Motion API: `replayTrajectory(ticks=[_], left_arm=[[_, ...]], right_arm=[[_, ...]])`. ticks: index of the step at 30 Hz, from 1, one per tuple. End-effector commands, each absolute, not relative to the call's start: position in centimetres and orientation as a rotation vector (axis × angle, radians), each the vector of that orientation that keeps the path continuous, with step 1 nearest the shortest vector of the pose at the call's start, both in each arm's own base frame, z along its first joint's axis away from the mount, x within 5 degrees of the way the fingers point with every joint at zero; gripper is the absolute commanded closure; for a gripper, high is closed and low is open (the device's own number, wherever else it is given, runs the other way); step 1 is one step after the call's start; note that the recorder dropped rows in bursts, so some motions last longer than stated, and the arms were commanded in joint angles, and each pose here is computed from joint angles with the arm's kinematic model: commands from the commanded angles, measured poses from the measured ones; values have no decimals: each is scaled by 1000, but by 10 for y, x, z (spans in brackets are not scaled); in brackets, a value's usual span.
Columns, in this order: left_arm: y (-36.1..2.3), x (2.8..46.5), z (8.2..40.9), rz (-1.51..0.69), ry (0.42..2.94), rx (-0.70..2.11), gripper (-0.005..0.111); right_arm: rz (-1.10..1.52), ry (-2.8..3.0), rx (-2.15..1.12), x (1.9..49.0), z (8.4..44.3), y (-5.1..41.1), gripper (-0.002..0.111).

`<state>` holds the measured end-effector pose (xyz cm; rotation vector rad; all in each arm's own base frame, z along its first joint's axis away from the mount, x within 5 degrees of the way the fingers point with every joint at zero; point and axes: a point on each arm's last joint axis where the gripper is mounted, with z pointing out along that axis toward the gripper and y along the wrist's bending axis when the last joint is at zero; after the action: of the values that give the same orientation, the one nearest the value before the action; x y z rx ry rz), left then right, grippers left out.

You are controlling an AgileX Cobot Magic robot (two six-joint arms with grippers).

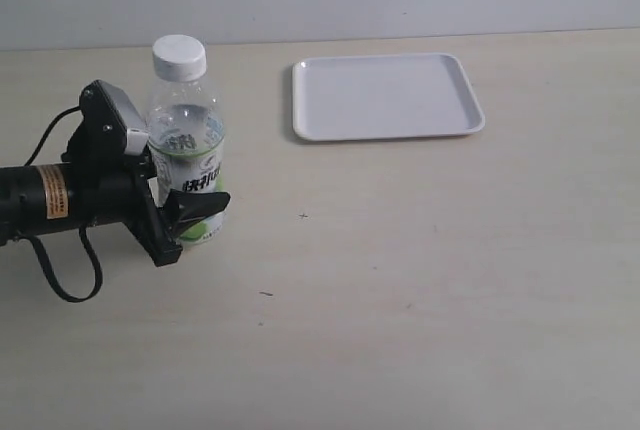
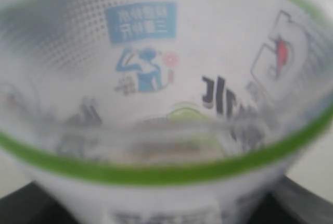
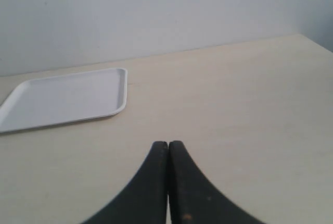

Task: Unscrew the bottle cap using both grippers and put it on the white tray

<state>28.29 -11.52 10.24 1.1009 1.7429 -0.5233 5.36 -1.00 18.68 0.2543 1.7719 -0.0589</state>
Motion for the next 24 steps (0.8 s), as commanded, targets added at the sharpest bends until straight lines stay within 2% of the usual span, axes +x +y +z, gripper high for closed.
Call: replayTrajectory(ticks=[1,6,13,18,21,24], left_arm=[[-129,280,107,-484,1662,1205,107],[-132,283,108,-471,1682,1201,107],[-133,282,107,-473,1672,1220,107],[-133,282,107,-474,1671,1223,107],[-133,282,107,-474,1671,1223,107],[-133,282,107,-472,1673,1223,107]], right_arm=[[-41,1640,258,55,197,-10,108],[24,1476,298,55,211,-10,108],[317,1102,527,48,242,-16,108],[242,1135,390,44,320,-9,108],[130,1364,375,72,365,-14,108],[19,1675,333,114,391,-21,108]])
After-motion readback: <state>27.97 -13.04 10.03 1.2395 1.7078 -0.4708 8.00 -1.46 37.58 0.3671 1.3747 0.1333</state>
